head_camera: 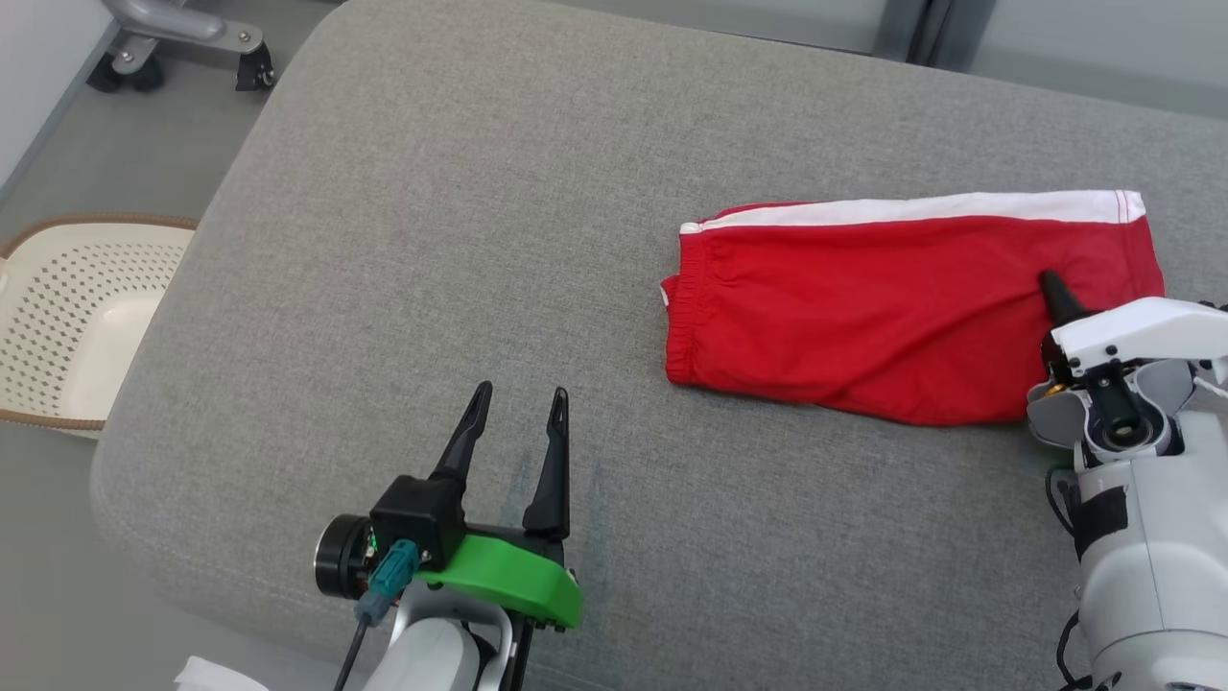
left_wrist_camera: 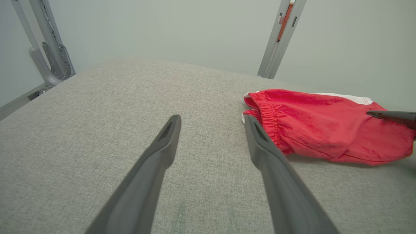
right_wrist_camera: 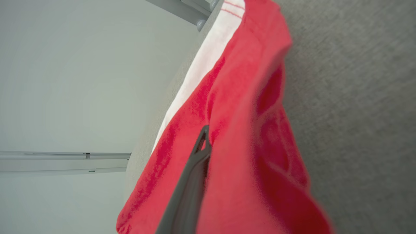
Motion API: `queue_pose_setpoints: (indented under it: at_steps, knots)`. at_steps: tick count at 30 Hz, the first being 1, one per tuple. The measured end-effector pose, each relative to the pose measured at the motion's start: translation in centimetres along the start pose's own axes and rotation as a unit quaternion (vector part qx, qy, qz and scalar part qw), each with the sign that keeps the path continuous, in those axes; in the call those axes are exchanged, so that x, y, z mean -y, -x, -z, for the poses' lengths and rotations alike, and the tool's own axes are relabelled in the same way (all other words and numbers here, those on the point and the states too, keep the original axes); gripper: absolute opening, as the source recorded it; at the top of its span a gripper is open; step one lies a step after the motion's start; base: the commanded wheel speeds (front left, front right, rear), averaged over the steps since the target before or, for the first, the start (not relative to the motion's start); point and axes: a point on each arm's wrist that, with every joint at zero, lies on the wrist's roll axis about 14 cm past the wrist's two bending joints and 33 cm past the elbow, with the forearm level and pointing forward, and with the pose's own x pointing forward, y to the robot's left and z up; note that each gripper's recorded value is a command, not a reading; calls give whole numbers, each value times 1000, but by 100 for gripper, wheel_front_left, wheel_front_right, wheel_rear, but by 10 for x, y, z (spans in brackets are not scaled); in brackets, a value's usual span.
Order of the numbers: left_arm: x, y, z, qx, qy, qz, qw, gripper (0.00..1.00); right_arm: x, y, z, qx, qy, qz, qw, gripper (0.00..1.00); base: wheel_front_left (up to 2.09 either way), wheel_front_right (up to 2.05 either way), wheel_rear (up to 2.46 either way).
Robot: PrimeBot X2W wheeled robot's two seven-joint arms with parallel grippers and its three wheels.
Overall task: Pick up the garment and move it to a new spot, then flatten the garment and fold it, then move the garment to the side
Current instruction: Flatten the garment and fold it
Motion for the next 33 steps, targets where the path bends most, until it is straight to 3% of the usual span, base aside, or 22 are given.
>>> queue_pose_setpoints:
  at_steps: [9, 21, 26, 33]
  knots:
    - [9, 7, 0, 3, 2, 17, 1000, 100, 36, 44, -30, 81, 39, 38, 995, 0, 0, 0, 0]
    - [44, 11, -5, 15, 2, 78, 997, 100, 95, 128, -76, 179, 69, 103, 976, 0, 0, 0, 0]
    - [58, 14, -11, 24, 2, 102, 995, 100, 89, 139, -87, 194, 92, 103, 971, 0, 0, 0, 0]
    - [41, 19, -12, 24, 24, 73, 997, 100, 30, 112, -88, 189, 157, 42, 968, 0, 0, 0, 0]
